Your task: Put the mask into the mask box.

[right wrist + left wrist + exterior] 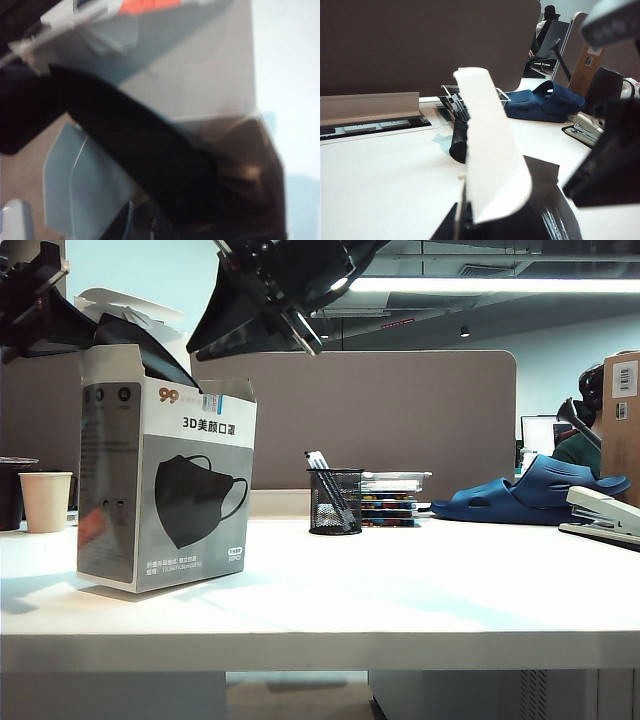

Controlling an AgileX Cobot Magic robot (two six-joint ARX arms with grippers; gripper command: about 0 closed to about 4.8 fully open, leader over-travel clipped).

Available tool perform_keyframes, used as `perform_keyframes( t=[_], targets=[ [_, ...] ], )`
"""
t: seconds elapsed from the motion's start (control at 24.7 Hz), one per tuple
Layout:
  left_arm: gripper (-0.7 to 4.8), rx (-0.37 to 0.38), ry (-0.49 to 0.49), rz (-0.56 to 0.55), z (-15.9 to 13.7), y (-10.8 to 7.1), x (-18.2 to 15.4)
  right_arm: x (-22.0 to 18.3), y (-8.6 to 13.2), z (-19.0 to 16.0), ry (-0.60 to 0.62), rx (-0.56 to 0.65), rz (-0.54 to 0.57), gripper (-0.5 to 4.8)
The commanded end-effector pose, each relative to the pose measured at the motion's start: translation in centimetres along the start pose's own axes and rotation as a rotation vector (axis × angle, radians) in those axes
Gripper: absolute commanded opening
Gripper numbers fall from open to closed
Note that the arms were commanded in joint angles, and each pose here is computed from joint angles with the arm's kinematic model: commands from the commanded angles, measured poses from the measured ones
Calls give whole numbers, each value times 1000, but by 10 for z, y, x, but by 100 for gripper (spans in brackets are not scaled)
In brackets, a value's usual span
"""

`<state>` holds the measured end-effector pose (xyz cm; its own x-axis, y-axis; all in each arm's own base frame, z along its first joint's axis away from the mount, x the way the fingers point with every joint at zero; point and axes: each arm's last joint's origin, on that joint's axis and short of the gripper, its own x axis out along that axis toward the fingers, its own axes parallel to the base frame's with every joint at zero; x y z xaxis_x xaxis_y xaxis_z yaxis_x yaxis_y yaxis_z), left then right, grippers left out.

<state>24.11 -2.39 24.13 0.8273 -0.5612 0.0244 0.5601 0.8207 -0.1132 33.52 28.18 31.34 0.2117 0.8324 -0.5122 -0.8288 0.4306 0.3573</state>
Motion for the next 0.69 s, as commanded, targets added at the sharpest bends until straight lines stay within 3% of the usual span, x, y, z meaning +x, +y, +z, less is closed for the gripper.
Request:
perform_keyframes(
  t=[0.04, 0.4, 0.57, 0.69],
  targets=[
    [-1, 15, -23, -4, 4, 0, 0, -2, 5, -1, 27, 12, 84, 51],
    [-2, 15, -23, -7, 4, -1, 0, 25, -9, -15, 76, 42, 107, 52],
    [-2, 12, -21, -17, 4, -1, 0, 34, -17, -11, 6, -2, 88, 52],
    [-2, 13, -16, -52, 4, -2, 0, 33, -20, -5, -60, -38, -2, 52]
  ],
)
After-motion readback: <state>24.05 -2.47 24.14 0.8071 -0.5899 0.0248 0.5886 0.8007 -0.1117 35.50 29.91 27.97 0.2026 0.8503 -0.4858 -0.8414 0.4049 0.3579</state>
